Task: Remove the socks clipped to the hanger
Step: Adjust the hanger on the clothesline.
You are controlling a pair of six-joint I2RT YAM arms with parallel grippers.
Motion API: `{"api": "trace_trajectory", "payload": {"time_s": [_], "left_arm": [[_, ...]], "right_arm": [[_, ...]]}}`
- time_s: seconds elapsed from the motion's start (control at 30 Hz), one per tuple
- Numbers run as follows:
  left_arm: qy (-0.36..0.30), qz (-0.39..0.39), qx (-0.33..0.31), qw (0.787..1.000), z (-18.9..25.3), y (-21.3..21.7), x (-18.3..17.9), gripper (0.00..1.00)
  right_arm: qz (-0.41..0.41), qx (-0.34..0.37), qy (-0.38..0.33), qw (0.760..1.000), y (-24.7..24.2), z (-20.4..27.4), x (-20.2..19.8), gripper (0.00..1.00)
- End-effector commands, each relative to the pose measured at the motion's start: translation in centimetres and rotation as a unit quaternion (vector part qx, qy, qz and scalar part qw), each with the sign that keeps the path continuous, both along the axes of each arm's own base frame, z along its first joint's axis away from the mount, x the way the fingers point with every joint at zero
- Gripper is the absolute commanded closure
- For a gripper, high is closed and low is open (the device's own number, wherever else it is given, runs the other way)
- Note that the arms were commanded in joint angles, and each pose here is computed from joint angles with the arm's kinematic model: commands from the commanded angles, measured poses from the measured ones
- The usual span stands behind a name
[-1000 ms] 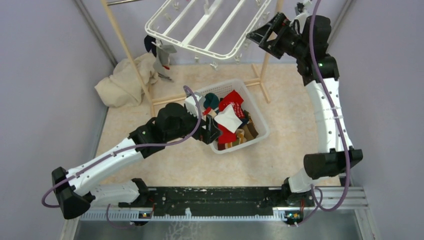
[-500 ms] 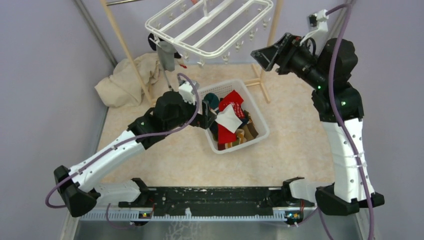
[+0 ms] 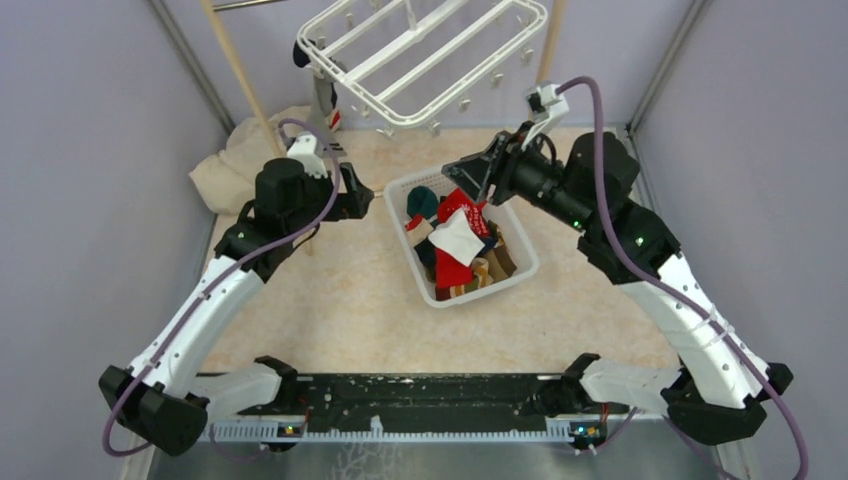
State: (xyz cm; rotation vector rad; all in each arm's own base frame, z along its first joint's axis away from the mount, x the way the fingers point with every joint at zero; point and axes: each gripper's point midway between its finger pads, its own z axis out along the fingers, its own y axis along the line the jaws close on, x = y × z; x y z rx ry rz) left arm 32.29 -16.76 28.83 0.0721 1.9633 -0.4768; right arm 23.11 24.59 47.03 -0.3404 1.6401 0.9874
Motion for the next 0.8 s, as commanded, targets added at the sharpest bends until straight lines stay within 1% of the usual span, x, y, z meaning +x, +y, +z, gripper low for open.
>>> {"api": "trace_trajectory", "payload": {"time_s": [0.0, 0.1, 0.17, 0.27, 0.47, 0.57, 0.77], "left_arm": [[-0.026, 0.009, -0.004, 1.000, 2.2, 1.4, 1.2, 0.01], [-0.035, 0.022, -0.005, 0.999, 3.1, 2.7, 2.7, 0.01], [-0.041, 0.019, -0.011, 0.999, 3.8, 3.1, 3.5, 0.01], [-0.048, 0.024, -0.018, 0.998, 4.5, 3.9, 4.9, 0.01], [-0.063, 0.035, -0.030, 0.997, 5.4, 5.3, 7.6, 0.01], [-0.072, 0.036, -0.037, 0.996, 5.7, 5.6, 8.8, 0.01], [-0.084, 0.029, -0.052, 0.995, 6.4, 5.7, 10.4, 0.01]], "right_arm": [[-0.012, 0.028, -0.077, 0.997, 2.3, 3.2, -0.8, 0.54], [-0.033, 0.023, -0.097, 0.995, 4.1, 2.8, -1.2, 0.54], [-0.055, 0.040, -0.106, 0.992, 4.9, 2.8, -1.0, 0.52], [-0.076, 0.057, -0.100, 0.990, 5.8, 1.6, 0.1, 0.52], [-0.088, 0.071, -0.108, 0.988, 8.6, 1.0, 1.7, 0.50], [-0.088, 0.083, -0.118, 0.986, 9.7, 1.5, 2.1, 0.49], [-0.102, 0.093, -0.127, 0.982, 11.5, 1.5, 3.2, 0.41]]}}
